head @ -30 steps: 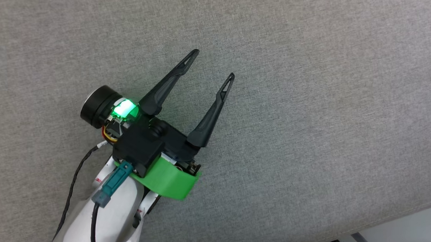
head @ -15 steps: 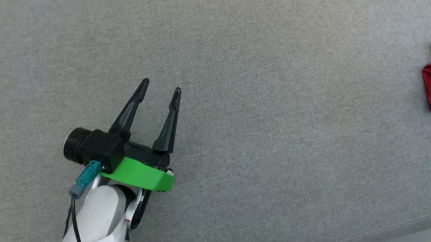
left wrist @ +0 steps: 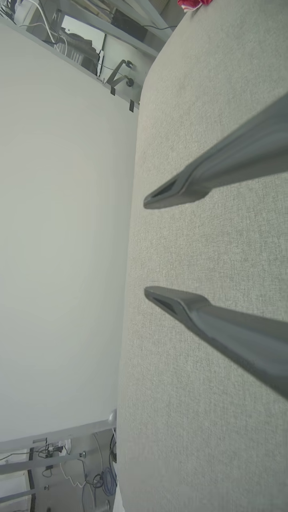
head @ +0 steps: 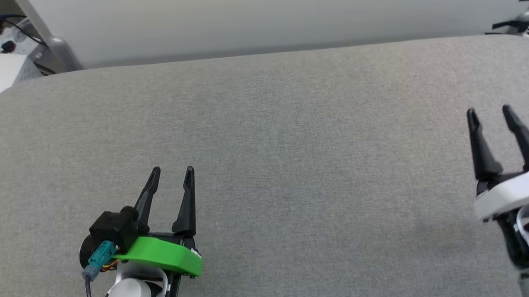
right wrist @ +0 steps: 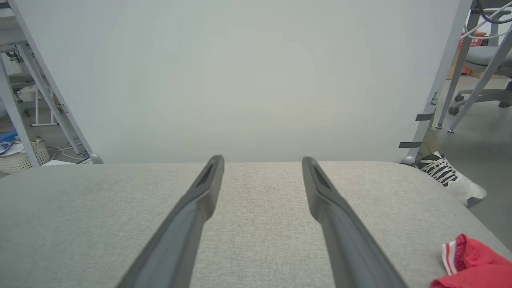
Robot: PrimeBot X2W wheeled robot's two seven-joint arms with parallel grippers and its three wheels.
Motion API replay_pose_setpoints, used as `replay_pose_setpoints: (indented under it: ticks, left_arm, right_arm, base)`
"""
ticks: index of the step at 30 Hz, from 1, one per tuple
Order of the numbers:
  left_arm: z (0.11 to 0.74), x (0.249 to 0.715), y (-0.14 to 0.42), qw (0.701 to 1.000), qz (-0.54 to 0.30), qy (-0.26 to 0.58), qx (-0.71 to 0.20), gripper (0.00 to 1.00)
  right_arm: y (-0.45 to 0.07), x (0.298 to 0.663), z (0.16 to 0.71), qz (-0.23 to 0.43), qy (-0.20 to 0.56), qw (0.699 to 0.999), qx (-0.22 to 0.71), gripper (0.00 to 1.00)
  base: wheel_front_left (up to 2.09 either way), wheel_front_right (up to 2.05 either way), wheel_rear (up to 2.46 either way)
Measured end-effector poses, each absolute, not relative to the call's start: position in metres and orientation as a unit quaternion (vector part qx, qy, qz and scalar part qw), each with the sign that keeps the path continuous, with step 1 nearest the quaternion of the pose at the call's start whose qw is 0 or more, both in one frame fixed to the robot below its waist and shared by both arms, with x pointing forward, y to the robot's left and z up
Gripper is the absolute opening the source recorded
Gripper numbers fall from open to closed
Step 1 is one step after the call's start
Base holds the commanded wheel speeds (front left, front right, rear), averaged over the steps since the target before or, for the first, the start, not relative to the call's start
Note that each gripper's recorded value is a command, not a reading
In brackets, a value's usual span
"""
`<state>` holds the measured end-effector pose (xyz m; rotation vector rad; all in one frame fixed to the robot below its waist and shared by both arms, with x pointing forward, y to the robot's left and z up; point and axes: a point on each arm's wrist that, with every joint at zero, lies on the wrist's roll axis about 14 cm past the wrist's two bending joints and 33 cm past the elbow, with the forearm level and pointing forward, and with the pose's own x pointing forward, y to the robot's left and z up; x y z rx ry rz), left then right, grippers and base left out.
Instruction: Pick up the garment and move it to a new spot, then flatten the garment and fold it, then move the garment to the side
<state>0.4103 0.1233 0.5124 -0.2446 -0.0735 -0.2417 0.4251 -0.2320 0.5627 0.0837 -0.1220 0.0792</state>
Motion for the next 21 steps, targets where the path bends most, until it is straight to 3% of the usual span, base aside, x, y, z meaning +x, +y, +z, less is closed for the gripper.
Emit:
replay_pose_setpoints:
  ticks: [8, 21]
  left_arm:
    - [0.517, 0.389, 0.146, 0.989, -0.085, -0.049, -0.114, 1.0]
    - [0.516, 0.377, 0.155, 0.99, -0.066, -0.052, -0.114, 1.0]
  right_arm:
    - [-0.192, 0.396, 0.538, 0.049, -0.063, 0.993, 0.086, 1.0]
    - [-0.161, 0.384, 0.523, 0.063, -0.062, 0.99, 0.111, 1.0]
  base:
    - [0.0, 0.0, 0.0]
    - [0.0, 0.0, 0.0]
